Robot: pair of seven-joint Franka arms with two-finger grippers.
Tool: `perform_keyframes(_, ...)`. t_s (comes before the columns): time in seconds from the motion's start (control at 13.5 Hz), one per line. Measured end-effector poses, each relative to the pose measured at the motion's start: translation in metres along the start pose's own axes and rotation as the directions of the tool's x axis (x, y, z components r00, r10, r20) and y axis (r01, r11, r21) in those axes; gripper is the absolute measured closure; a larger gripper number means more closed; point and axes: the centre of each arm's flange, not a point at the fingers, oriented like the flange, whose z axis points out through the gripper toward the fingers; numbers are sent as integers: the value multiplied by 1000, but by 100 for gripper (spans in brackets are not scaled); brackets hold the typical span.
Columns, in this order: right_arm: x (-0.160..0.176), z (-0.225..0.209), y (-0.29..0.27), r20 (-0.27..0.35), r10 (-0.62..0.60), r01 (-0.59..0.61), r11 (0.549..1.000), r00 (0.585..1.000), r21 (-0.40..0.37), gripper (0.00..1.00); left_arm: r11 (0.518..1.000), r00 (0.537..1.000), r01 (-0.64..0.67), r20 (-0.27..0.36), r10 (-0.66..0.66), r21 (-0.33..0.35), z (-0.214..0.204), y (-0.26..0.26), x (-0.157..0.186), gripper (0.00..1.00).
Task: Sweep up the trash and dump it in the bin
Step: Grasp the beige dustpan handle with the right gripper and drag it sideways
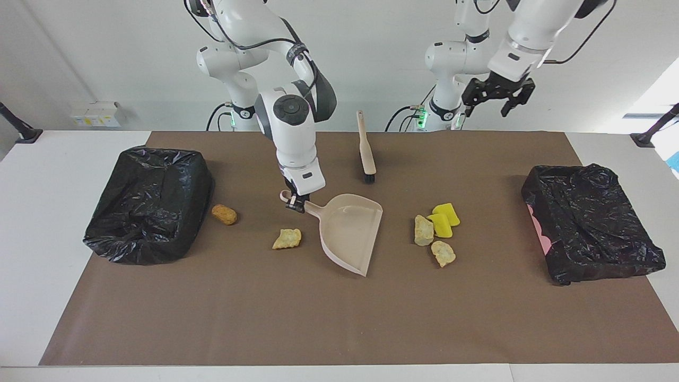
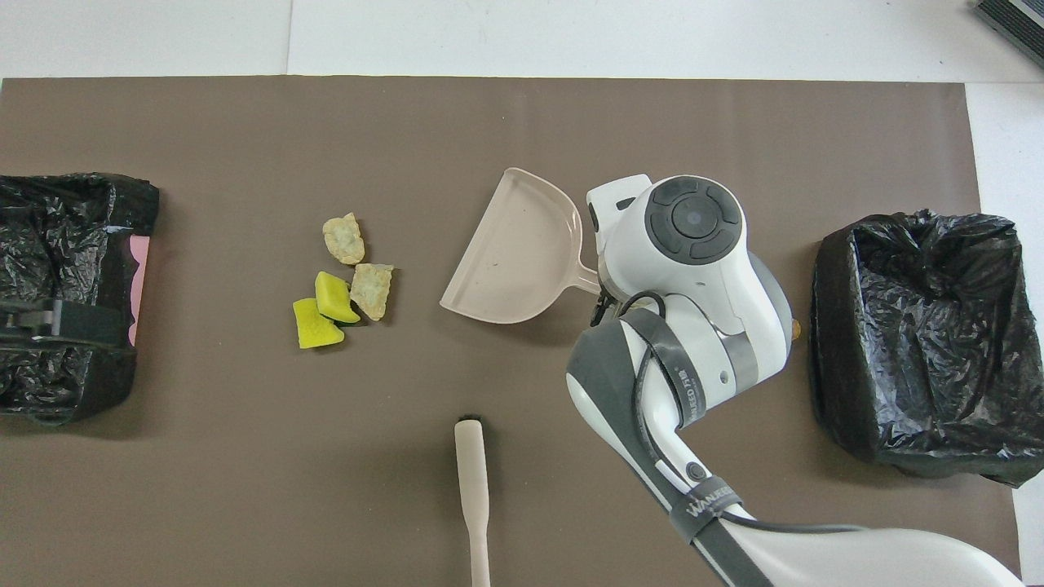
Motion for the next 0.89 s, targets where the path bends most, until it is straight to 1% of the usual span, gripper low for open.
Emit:
perform_keyframes(0.15,-12,1,9,2,-56,56,998,998,0,67,999,999,-42,29,42,14,32,36,-25,0)
perform_keyframes(0.3,-13,1,10,6,-82,82,997,997,-2,67,999,998,-47,36,47,10,63,64,-37,0)
perform_keyframes(0.59,-23,3,17,10,-135,135,991,991,0,67,1000,1000,-20,9,20,-16,104,112,-56,0)
perform_keyframes(0.74,-25,4,18,12,-136,136,991,991,2,67,1000,1000,-7,4,7,-16,126,135,-72,0)
perform_keyframes(0.89,-25,5,17,15,-137,137,991,990,2,67,1000,1000,14,-8,-14,-18,159,161,-93,0)
